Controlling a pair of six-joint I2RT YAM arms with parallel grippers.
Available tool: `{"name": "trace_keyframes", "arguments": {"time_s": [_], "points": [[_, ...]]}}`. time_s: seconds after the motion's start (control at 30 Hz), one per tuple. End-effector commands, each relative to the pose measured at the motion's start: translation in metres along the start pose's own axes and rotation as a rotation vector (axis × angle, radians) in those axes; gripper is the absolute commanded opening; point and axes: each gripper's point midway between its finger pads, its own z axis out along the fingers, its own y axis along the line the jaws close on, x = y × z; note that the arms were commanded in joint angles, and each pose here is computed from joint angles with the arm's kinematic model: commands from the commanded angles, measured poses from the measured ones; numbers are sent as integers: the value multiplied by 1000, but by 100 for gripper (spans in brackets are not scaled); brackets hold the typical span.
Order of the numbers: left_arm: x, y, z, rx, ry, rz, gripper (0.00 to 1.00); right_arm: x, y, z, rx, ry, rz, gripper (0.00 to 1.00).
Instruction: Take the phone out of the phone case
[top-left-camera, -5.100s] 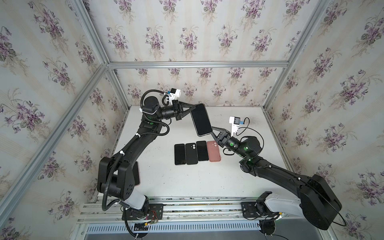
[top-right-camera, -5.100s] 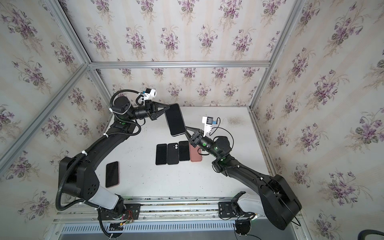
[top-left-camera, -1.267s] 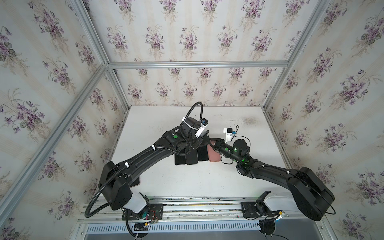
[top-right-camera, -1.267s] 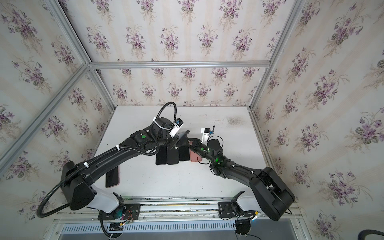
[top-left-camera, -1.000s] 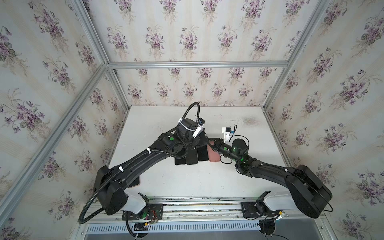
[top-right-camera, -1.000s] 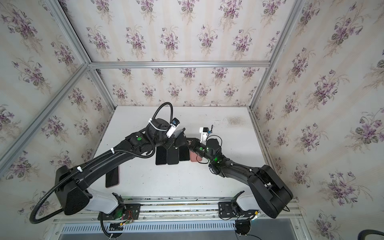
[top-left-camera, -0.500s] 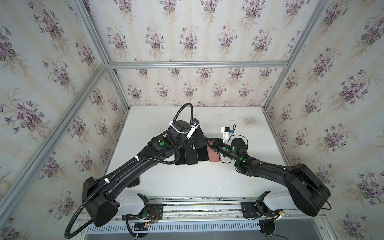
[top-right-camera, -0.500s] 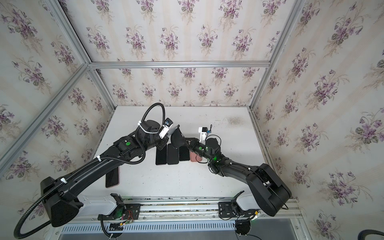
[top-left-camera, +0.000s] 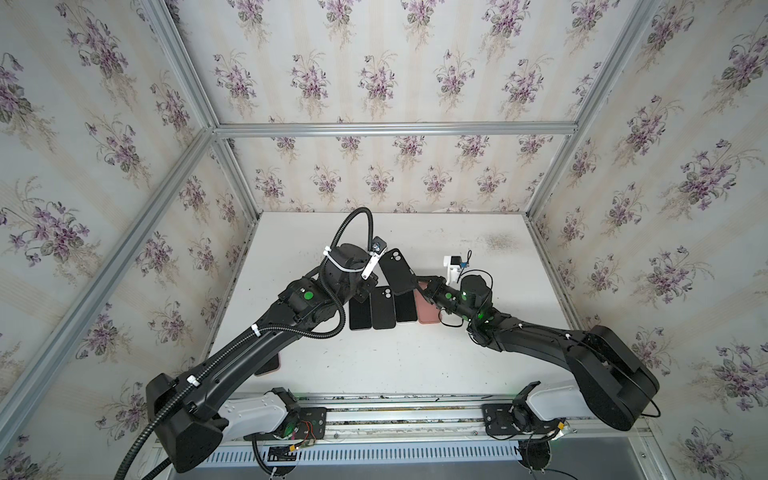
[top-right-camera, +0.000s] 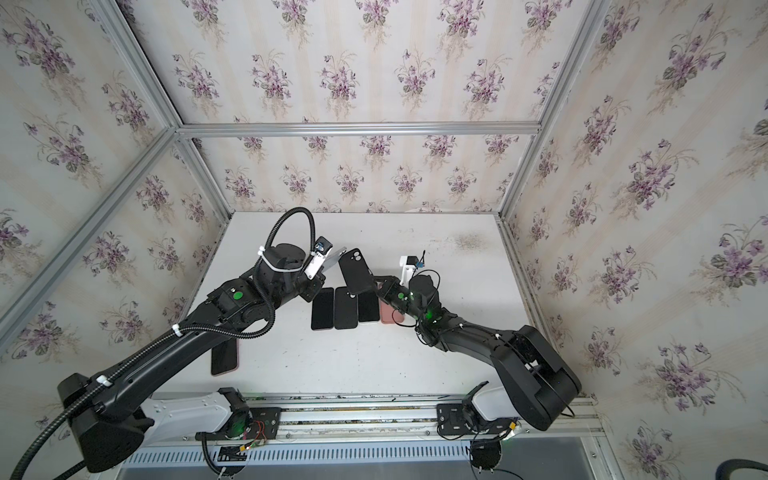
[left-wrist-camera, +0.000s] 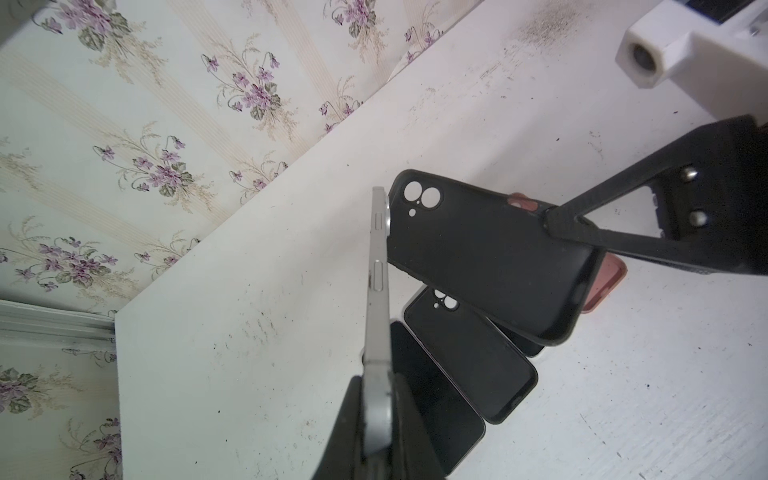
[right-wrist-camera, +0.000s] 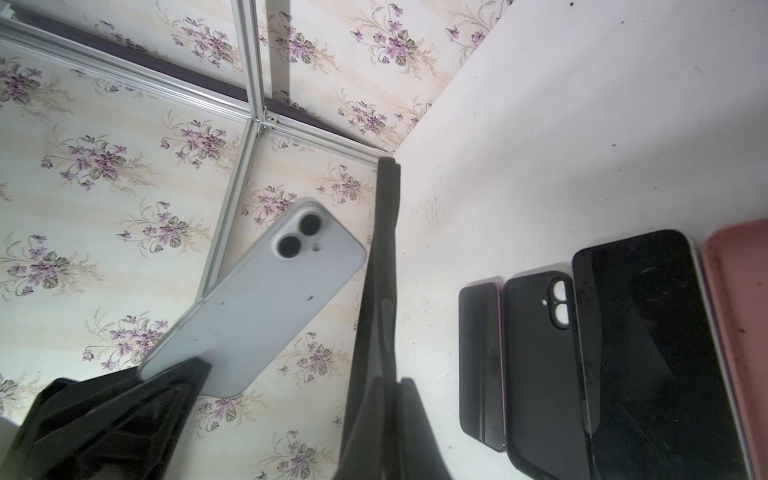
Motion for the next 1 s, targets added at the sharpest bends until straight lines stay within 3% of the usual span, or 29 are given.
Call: {"name": "trace_keyframes", "arguments": {"time_s": [0.0,0.2,0.5,0.97], "points": [[-5,10,1,-39,-24,-6,1,-7,14,3,-39,-18,-12,0],[9,29,11,-92,30,11,2,-7,14,7,-36,-12,-6,0],[46,47,55,-90,206,123,0,-9,11,14,-17,-8,6,0],[71,69,101,-171,309,187,0,-15,2,47,9,1,94,0]]}}
